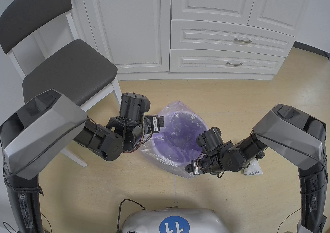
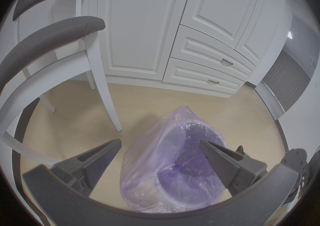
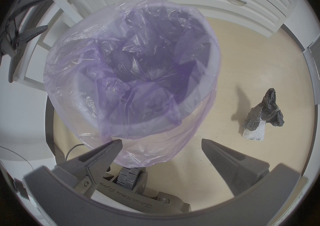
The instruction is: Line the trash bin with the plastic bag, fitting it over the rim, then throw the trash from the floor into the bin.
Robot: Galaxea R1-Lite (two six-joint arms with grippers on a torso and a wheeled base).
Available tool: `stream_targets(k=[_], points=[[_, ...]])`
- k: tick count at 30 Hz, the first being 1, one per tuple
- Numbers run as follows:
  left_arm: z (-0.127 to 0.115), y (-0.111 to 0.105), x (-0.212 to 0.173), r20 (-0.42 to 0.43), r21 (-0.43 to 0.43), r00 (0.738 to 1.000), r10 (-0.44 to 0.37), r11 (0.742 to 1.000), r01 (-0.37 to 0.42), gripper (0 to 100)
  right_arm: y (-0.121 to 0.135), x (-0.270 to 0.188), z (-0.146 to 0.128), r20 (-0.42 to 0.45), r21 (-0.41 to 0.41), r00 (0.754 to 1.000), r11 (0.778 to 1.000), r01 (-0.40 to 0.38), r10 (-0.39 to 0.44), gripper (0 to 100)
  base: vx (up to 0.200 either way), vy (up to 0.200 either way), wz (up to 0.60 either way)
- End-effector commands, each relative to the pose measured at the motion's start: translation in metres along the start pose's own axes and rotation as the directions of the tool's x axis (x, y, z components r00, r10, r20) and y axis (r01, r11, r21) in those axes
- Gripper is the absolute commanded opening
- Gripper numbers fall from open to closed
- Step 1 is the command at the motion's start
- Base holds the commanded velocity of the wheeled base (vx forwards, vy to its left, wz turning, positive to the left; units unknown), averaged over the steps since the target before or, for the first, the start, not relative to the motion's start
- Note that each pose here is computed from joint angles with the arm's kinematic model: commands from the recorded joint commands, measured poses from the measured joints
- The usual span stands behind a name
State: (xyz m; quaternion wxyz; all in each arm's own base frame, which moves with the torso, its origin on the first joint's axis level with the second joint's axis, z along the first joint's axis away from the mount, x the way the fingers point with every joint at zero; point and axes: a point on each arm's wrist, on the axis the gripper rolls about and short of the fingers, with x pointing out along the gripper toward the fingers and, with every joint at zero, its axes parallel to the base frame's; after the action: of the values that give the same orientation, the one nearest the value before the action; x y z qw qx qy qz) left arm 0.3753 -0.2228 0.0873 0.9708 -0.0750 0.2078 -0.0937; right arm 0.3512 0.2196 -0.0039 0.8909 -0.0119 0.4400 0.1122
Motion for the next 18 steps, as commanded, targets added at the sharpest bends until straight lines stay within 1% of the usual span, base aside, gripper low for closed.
stream_targets(k=[1,5,6,9,11,12,16,18], points=[[-0.003,-0.002,0.000,-0.010,0.006,1.000,-0.004,1.000,0.004,100,0.002,-0.003,0.001,0.007,0.000,1.000,1.000,-0.007,0.007,100,0.000,0.000,0.00],[-0.012,-0.009,-0.001,-0.029,0.017,0.999,-0.016,1.000,0.017,100,0.008,-0.005,-0.001,0.006,-0.003,1.000,1.000,-0.017,0.017,100,0.000,0.000,0.00],[-0.018,-0.011,0.002,-0.040,0.024,0.999,-0.016,1.000,0.017,100,0.013,-0.005,-0.003,0.003,-0.005,1.000,1.000,-0.024,0.024,100,0.000,0.000,0.00],[-0.022,-0.011,0.005,-0.048,0.030,0.999,-0.012,0.999,0.013,100,0.015,-0.004,-0.006,-0.003,-0.012,1.000,1.000,-0.026,0.026,100,0.000,0.000,0.00],[-0.027,-0.004,0.013,-0.063,0.054,0.998,0.010,0.999,-0.006,100,0.017,-0.008,-0.006,-0.002,-0.015,1.000,0.999,-0.028,0.028,100,0.000,0.000,0.00],[-0.028,0.003,0.018,-0.065,0.063,0.998,0.028,0.998,-0.024,100,0.017,-0.013,-0.003,0.004,-0.016,1.000,0.999,-0.030,0.031,100,0.000,0.000,0.00],[-0.023,0.019,0.023,-0.065,0.076,0.996,0.064,0.995,-0.059,100,0.016,-0.025,-0.001,0.014,-0.030,0.999,0.999,-0.038,0.038,100,0.000,0.000,0.00],[-0.025,0.026,0.025,-0.090,0.097,0.992,0.087,0.992,-0.078,100,0.017,-0.031,0.000,0.021,-0.036,0.999,0.998,-0.042,0.043,100,0.000,0.000,0.00]])
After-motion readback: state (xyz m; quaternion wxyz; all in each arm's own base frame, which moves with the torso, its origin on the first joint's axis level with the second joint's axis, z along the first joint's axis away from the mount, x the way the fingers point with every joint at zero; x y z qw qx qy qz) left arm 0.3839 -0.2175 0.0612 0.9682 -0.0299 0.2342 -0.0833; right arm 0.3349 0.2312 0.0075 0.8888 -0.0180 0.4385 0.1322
